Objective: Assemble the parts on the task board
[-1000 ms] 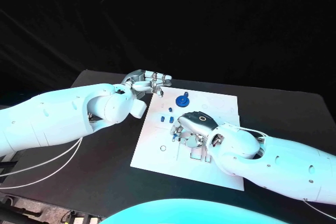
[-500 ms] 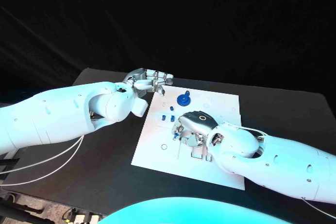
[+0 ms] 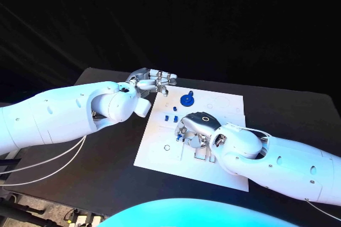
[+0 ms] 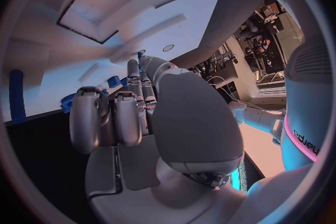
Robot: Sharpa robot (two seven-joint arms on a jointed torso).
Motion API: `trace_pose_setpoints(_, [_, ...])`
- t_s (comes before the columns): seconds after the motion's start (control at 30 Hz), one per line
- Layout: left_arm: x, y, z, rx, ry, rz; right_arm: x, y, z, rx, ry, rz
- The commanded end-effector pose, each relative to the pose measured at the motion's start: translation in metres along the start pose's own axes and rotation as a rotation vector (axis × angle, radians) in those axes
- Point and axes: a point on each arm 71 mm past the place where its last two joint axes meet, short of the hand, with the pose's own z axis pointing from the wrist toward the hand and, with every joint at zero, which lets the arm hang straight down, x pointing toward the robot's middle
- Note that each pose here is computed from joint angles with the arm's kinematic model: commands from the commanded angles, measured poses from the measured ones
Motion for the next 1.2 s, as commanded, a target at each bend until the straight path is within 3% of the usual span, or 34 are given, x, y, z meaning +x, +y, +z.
trace_pose_setpoints(0.03, [0.003, -0.0011, 0.0004, 0.004, 0.022, -0.001, 0.0028, 0.0007, 0.0007, 0.0, 0.024, -0.018])
trace_pose_setpoints(0.97, [0.0033, -0.0004, 0.0007, -0.005, 0.026, -0.001, 0.0105, 0.0054, 0.0049, 0.003, 0.08, -0.023])
trace_pose_setpoints(1.2, [0.0025, -0.0001, 0.0006, -0.01, 0.025, 0.0, 0.0086, 0.0023, 0.0033, 0.017, 0.051, -0.018])
